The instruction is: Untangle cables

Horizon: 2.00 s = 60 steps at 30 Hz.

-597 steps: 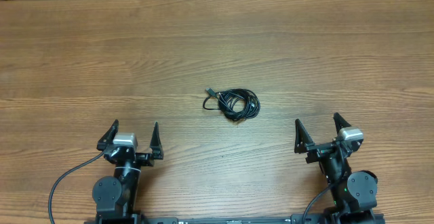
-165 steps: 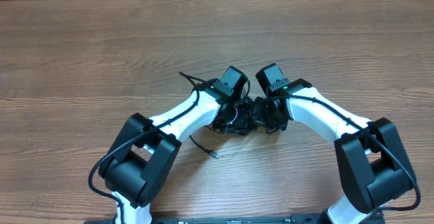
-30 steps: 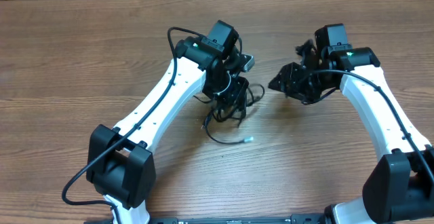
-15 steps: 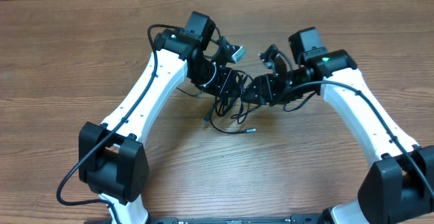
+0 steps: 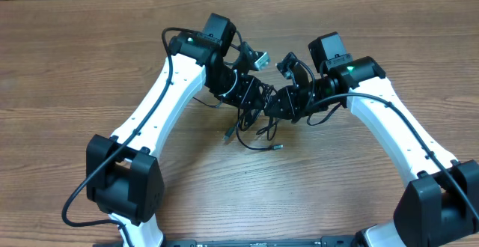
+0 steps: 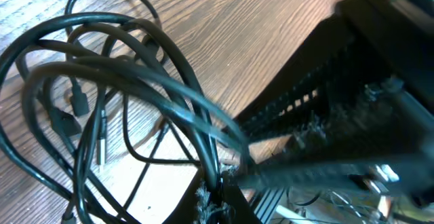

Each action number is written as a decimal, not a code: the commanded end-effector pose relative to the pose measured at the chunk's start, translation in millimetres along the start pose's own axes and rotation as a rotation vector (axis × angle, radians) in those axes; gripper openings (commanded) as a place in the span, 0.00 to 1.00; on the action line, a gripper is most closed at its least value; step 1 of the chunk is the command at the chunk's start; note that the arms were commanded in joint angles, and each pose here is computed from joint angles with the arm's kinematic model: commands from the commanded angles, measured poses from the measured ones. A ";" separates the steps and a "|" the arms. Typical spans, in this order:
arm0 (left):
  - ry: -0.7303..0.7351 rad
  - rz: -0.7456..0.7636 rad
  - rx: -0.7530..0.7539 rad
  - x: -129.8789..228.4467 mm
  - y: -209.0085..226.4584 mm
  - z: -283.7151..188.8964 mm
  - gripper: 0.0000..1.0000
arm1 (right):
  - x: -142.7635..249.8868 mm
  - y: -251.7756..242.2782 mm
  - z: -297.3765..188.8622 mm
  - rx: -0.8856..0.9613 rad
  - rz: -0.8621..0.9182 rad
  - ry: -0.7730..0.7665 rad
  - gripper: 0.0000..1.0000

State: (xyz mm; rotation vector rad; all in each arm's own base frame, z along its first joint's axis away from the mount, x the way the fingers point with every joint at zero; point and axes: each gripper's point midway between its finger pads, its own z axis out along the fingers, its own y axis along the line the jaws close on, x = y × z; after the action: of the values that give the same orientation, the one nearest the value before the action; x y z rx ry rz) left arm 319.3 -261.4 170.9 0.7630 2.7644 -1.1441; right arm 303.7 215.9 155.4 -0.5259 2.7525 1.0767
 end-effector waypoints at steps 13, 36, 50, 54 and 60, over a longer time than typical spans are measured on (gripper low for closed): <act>-0.125 0.097 0.133 -0.6 -9.9 -63.6 0.04 | 2.9 -111.3 -47.0 0.710 0.562 -0.216 0.04; -0.505 -0.102 -0.262 37.0 53.2 -228.8 0.04 | 23.3 -125.0 -33.0 0.752 0.600 -0.108 0.04; -0.442 -0.478 -0.557 61.4 107.2 -230.1 0.49 | 24.2 -125.3 -33.5 0.756 0.601 -0.105 0.04; -0.318 -0.387 -0.510 48.0 98.9 -183.3 0.48 | 24.2 -125.3 -33.5 0.756 0.601 -0.105 0.04; -0.128 -0.275 -0.396 22.9 81.7 -94.0 0.46 | 24.2 -125.3 -33.5 0.756 0.601 -0.105 0.04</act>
State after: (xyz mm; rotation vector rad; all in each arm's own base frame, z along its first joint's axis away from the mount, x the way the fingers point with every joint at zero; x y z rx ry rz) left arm 353.4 -98.7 205.6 0.1084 2.8506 -0.5056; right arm 325.9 104.6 96.0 0.4448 2.9778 0.0626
